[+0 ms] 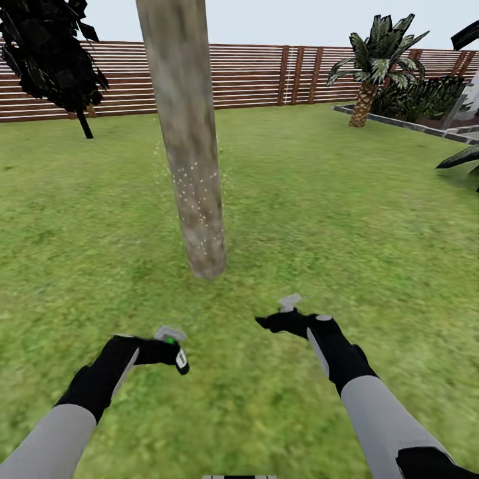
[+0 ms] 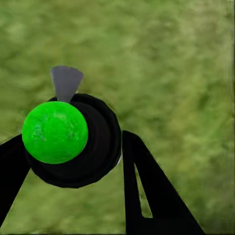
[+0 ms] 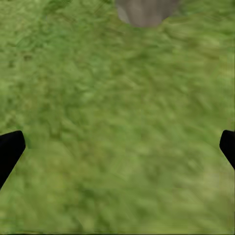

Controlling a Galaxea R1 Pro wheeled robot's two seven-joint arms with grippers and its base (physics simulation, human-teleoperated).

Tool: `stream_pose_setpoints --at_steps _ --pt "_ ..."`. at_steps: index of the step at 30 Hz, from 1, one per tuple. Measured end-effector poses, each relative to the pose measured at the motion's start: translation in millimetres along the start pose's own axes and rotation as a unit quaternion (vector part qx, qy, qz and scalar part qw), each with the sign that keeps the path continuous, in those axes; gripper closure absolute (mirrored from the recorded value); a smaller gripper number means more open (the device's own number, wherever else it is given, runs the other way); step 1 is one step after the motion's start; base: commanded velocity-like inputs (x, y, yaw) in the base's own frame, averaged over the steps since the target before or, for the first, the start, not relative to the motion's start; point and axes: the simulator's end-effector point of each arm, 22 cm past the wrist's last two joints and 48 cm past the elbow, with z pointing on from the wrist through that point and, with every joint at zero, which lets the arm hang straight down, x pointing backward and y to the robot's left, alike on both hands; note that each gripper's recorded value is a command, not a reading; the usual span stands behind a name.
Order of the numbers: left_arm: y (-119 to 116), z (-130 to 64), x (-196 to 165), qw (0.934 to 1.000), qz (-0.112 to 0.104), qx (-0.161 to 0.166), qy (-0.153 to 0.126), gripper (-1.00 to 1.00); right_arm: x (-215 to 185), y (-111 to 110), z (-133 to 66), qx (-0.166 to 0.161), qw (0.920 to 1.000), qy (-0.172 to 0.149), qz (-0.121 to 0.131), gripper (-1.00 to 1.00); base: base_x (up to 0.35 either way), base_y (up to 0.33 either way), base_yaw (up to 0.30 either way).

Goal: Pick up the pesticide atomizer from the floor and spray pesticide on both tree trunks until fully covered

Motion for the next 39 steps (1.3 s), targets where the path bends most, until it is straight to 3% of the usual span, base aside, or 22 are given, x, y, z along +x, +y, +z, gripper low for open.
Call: stream_pose_setpoints --at_steps 1,2,4,5,8,10,13,14,24,25,30,34,39 --pt "-12.2 1.7 13.3 0.9982 0.047 0.020 0.030 1.00 -11.0 29.0 -0.6 -0.045 0.9985 -0.003 -0.029 -1.00 0.000 0.000 0.000" --pt "-20.1 -2.3 22.4 0.9924 0.100 0.054 0.046 1.00 -13.0 52.6 -2.9 -0.091 0.9949 -0.001 -0.044 -1.00 0.000 0.000 0.000" --pt "-27.0 -9.0 34.9 0.9817 0.154 0.093 0.062 1.00 -12.3 73.8 -4.8 -0.127 0.9898 0.005 -0.063 -1.00 0.000 0.000 0.000" --pt "-34.2 -13.8 47.0 0.9724 0.182 0.121 0.082 1.00 -13.6 89.6 -5.6 -0.146 0.9854 0.009 -0.088 -1.00 0.000 0.000 0.000" --pt "-37.9 -21.1 69.5 0.9556 0.223 0.148 0.124 1.00 -8.2 119.9 -6.4 -0.179 0.9753 0.024 -0.128 -1.00 0.000 0.000 0.000" --pt "-41.6 -26.7 80.0 0.9455 0.241 0.168 0.141 1.00 -3.3 140.7 -11.4 -0.210 0.9669 0.039 -0.140 -1.00 0.000 0.000 0.000" --pt "-50.5 -38.6 88.1 0.9203 0.296 0.219 0.133 1.00 -3.0 152.7 -17.9 -0.233 0.9601 0.045 -0.147 -1.00 0.000 0.000 0.000" --pt "-52.0 -40.6 89.0 0.9151 0.307 0.228 0.129 1.00 -2.5 153.4 -18.4 -0.235 0.9596 0.046 -0.148 -1.00 0.000 0.000 0.000" --pt "-51.3 -42.3 83.6 0.9106 0.321 0.230 0.122 1.00 0.4 151.6 -18.6 -0.234 0.9589 0.051 -0.152 -1.00 0.000 0.000 0.000" --pt "-51.7 -41.9 82.9 0.9103 0.322 0.229 0.122 1.00 2.7 149.7 -18.0 -0.230 0.9587 0.055 -0.158 1.00 0.000 0.000 0.000" --pt "-52.5 -41.8 77.5 0.9088 0.331 0.226 0.116 1.00 10.6 144.5 -16.4 -0.221 0.9565 0.070 -0.177 1.00 0.000 0.000 0.000" --pt "-55.1 -41.3 75.0 0.9080 0.333 0.227 0.113 1.00 22.2 166.0 -23.5 -0.261 0.9421 0.086 -0.192 1.00 0.000 0.000 0.000" --pt "-62.5 -39.3 67.3 0.9063 0.338 0.230 0.107 1.00 25.5 173.9 -24.6 -0.271 0.9375 0.090 -0.198 1.00 0.000 0.000 0.000"
